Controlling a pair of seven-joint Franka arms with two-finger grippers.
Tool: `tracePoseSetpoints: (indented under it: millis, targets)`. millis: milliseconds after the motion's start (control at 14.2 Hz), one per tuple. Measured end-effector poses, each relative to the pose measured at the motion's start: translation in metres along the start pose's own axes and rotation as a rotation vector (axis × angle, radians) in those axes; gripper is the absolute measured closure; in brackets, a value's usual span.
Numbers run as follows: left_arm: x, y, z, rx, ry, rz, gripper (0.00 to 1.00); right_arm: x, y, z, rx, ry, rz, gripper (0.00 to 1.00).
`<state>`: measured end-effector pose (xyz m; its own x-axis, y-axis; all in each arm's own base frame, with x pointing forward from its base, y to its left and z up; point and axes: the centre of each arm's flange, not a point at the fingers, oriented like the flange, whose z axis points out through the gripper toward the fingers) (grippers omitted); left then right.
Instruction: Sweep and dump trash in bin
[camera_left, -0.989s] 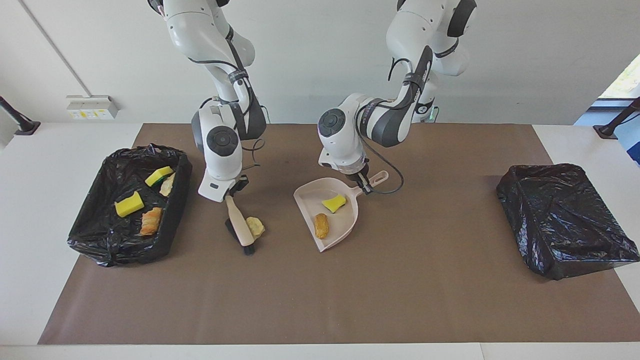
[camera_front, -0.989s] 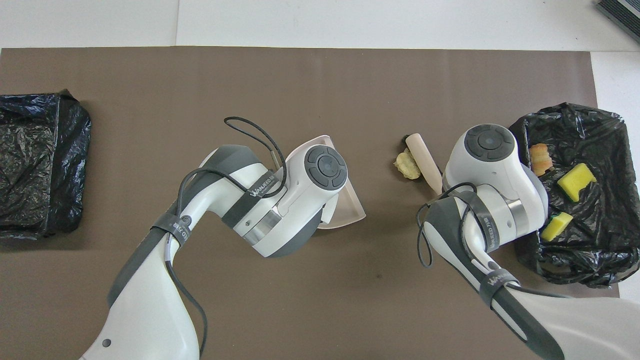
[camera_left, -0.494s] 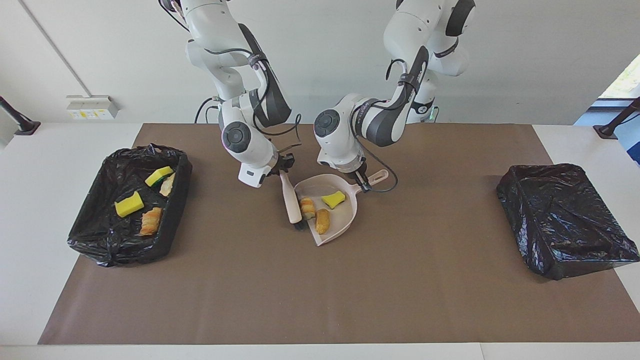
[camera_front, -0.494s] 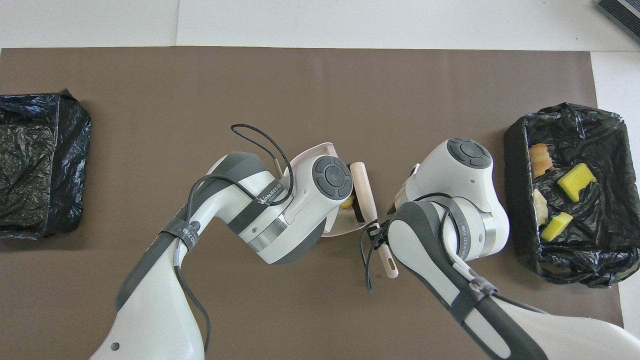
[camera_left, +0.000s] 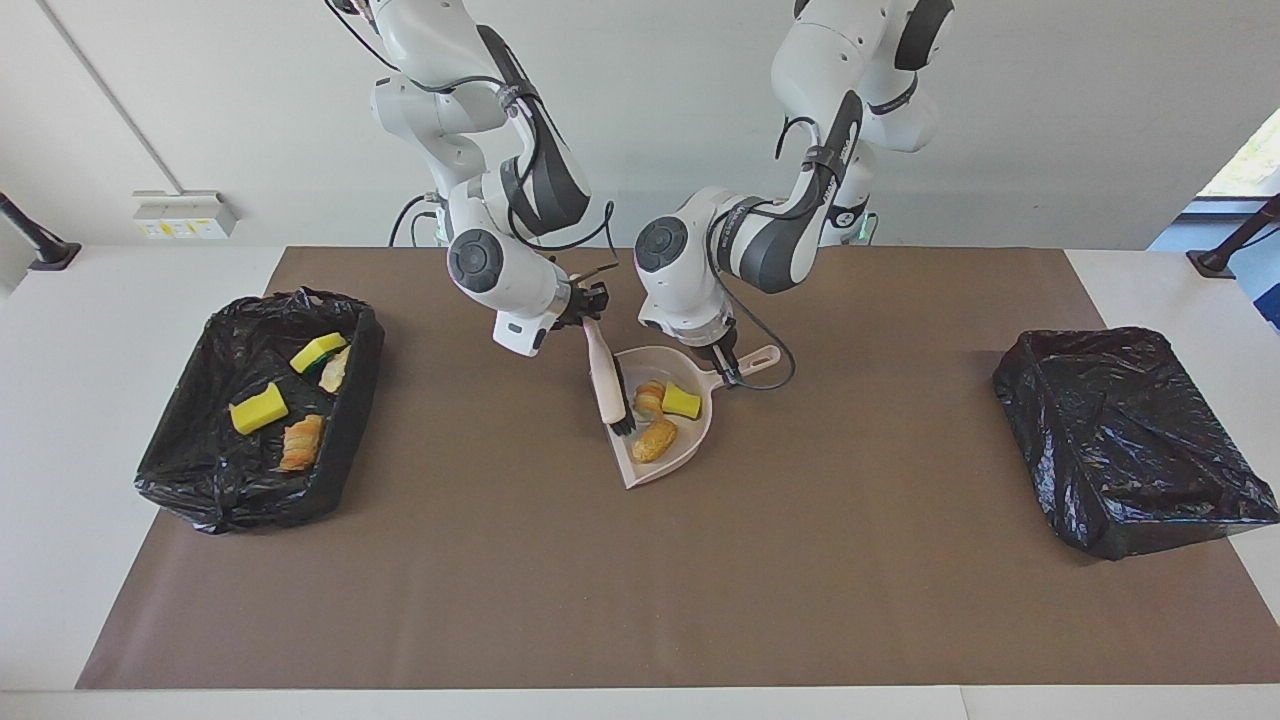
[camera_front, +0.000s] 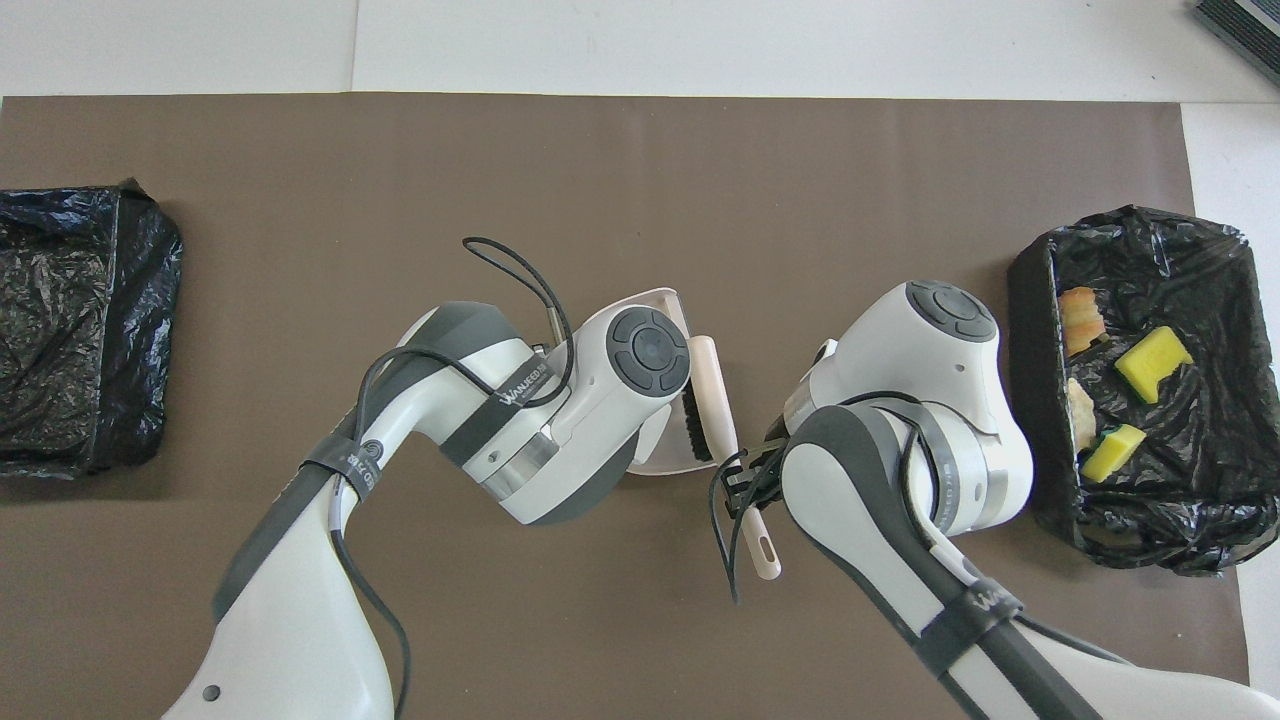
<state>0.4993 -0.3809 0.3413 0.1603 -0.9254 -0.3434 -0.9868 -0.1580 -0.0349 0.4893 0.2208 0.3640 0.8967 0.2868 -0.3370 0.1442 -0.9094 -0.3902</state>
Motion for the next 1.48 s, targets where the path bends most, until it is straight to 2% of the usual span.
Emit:
tracePoseSetpoints:
  millis: [212,494,777,918,1271,1483]
  targets:
    - [-0.026,-0.007,0.003,0.034,0.057,0.078,0.69,-0.022,0.001,-0.041,-0.057,0.044,0.098,0.74]
    - [-0.111,-0.029,-0.019,0.064,0.092,0.088,0.69,-0.053,-0.006,-0.067,-0.137,0.018,0.272,0.74]
    - [-0.222,-0.075,-0.033,0.075,0.109,-0.040,0.69,-0.081,-0.080,-0.030,-0.238,-0.033,0.271,0.74]
    - [-0.279,-0.098,-0.030,0.080,0.113,-0.095,0.69,-0.094,-0.095,-0.018,-0.263,-0.039,0.269,0.74]
    - [-0.433,-0.147,-0.019,0.109,0.129,-0.048,0.69,-0.094,-0.121,0.021,-0.284,-0.017,0.293,0.74]
    - [-0.524,-0.163,-0.003,0.119,0.158,-0.036,0.69,-0.091,-0.135,0.043,-0.254,0.021,0.286,0.74]
